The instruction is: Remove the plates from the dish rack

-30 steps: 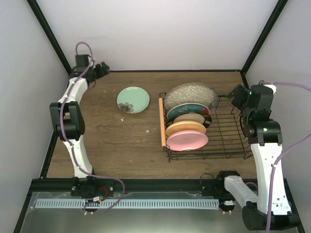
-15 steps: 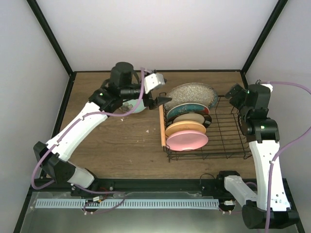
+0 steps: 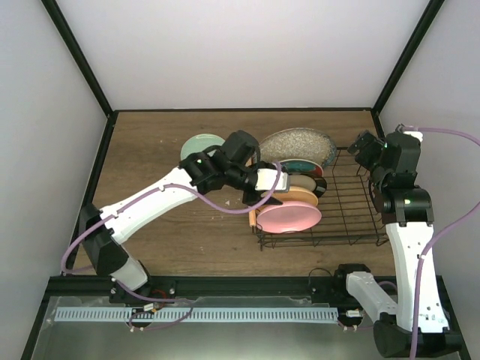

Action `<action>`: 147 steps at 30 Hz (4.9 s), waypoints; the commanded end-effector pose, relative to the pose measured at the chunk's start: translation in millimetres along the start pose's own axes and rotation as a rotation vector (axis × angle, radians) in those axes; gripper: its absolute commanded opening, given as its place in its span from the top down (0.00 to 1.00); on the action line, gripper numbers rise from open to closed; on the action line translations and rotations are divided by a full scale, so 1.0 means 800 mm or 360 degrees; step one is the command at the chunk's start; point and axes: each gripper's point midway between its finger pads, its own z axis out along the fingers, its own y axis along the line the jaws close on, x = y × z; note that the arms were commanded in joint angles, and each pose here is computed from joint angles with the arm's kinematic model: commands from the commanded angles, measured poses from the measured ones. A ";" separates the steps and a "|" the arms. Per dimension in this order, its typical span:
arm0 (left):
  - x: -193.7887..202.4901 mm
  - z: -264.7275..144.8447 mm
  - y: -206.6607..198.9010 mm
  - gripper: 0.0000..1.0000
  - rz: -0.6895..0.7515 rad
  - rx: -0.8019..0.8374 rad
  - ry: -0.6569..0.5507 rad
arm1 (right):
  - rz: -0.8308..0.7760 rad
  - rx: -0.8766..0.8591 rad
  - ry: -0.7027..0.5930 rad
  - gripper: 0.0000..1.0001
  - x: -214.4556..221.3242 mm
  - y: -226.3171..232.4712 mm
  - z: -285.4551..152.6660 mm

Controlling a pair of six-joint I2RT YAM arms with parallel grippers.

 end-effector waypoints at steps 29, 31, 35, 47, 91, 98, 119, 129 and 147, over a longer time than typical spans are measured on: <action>0.044 0.108 -0.029 0.65 -0.0106 -0.0014 0.0474 | -0.0104 -0.0044 -0.0057 0.00 0.012 -0.014 -0.037; 0.045 0.109 -0.028 0.69 -0.0108 -0.0035 0.0486 | -0.0098 -0.0040 -0.0060 0.00 0.012 -0.015 -0.038; 0.035 0.103 -0.020 0.80 -0.0096 -0.0110 0.0478 | -0.0086 -0.0032 -0.0063 0.00 0.014 -0.018 -0.040; -0.052 0.051 0.019 0.96 -0.0112 -0.0322 0.0302 | -0.0054 0.0005 -0.0075 0.00 0.021 -0.031 -0.048; 0.443 -0.405 0.276 0.96 -0.2458 -0.1763 -0.0514 | -0.0106 0.0025 -0.0080 0.00 -0.001 -0.011 -0.013; 0.471 -0.301 0.283 0.96 -0.2576 -0.1506 -0.0370 | -0.0082 0.0050 -0.0082 0.00 -0.005 -0.012 -0.013; 0.524 -0.178 0.295 0.96 -0.2677 -0.1229 -0.0146 | 0.0056 0.0157 -0.0096 0.00 -0.003 -0.032 -0.027; 0.539 -0.167 0.285 0.73 -0.2710 -0.1216 -0.0078 | 0.0082 0.0175 -0.0101 0.00 -0.003 -0.035 -0.027; 0.501 -0.256 0.333 0.00 -0.2429 -0.1546 -0.0100 | 0.0104 0.0170 -0.0079 0.00 0.006 -0.036 -0.018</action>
